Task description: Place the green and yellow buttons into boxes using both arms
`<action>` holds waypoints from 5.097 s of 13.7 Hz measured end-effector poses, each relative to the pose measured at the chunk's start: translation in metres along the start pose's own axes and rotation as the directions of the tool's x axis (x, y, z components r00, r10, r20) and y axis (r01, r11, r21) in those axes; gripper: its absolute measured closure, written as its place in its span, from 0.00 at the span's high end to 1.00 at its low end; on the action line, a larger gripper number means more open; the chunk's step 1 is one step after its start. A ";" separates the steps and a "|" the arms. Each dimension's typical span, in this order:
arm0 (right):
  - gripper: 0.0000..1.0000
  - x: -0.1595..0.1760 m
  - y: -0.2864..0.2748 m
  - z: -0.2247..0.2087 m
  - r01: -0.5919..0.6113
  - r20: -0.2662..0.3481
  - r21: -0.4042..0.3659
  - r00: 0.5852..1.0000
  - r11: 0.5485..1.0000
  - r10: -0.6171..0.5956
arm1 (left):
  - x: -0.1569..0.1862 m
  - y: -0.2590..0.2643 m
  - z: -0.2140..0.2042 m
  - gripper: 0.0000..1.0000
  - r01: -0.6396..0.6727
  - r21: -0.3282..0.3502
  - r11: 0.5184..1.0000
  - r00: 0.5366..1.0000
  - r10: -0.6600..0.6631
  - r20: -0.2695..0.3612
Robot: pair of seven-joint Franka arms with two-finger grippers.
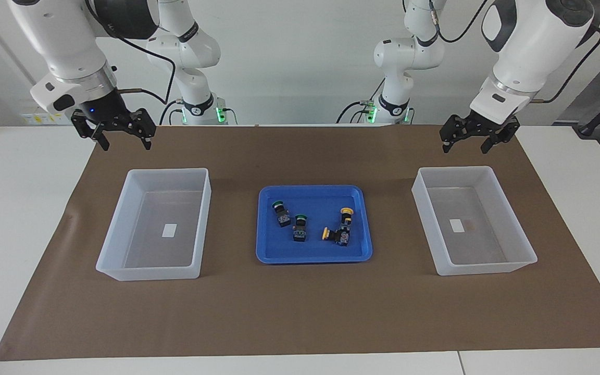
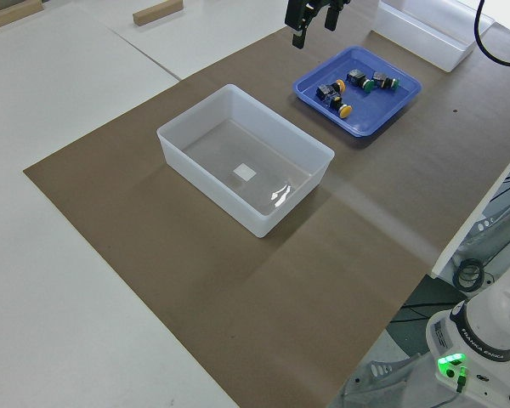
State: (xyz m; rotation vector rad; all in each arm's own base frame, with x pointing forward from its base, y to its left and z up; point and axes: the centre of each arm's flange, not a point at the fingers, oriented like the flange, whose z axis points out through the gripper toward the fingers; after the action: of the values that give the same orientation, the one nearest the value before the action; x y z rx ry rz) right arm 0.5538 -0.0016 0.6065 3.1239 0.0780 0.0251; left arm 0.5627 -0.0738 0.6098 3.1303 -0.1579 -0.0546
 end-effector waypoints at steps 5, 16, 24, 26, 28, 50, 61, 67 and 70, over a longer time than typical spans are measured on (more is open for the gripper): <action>1.00 0.008 -0.038 0.053 0.271 -0.059 0.065 0.962 0.960 -0.267 | 0.000 0.000 0.000 1.00 0.000 0.000 1.000 1.000 0.000 0.000; 1.00 0.015 -0.271 0.228 0.591 -0.166 0.049 0.800 0.805 -0.577 | 0.000 0.004 -0.001 1.00 -0.008 0.000 1.000 1.000 0.008 -0.001; 1.00 -0.004 -0.299 0.279 0.626 -0.219 0.025 0.764 0.779 -0.607 | -0.026 0.101 0.062 1.00 -0.172 0.007 0.985 0.980 0.172 -0.105; 0.94 -0.006 -0.306 0.287 0.634 -0.221 0.024 0.757 0.773 -0.615 | -0.031 0.129 0.088 1.00 -0.184 -0.012 0.983 0.974 0.180 -0.139; 0.87 -0.006 -0.308 0.291 0.635 -0.227 0.021 0.755 0.772 -0.615 | -0.028 0.158 0.123 1.00 -0.152 -0.035 0.988 0.971 0.143 -0.190; 0.48 0.062 -0.034 0.201 0.620 -0.199 -0.059 0.761 0.783 -0.618 | -0.001 0.219 0.304 0.83 -0.155 -0.081 0.985 0.968 0.135 -0.209; 0.77 0.058 0.003 0.282 0.615 -0.164 -0.057 0.771 0.786 -0.615 | 0.024 0.183 0.243 0.33 -0.079 -0.062 0.995 0.987 0.070 -0.143; 1.00 0.068 0.000 0.218 0.492 -0.213 -0.042 0.846 0.870 -0.489 | 0.056 0.058 0.147 0.33 0.067 -0.048 0.997 0.993 -0.071 -0.089; 1.00 0.077 -0.044 0.178 0.310 -0.240 0.019 0.924 0.951 -0.297 | 0.059 -0.030 0.160 0.33 0.009 -0.034 0.999 0.997 -0.011 -0.074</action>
State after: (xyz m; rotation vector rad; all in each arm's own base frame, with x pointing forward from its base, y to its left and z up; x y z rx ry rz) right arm 0.6310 0.0432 0.4287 3.1080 0.5746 0.3945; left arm 0.6190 -0.0510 0.4478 3.0939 -0.1394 0.0581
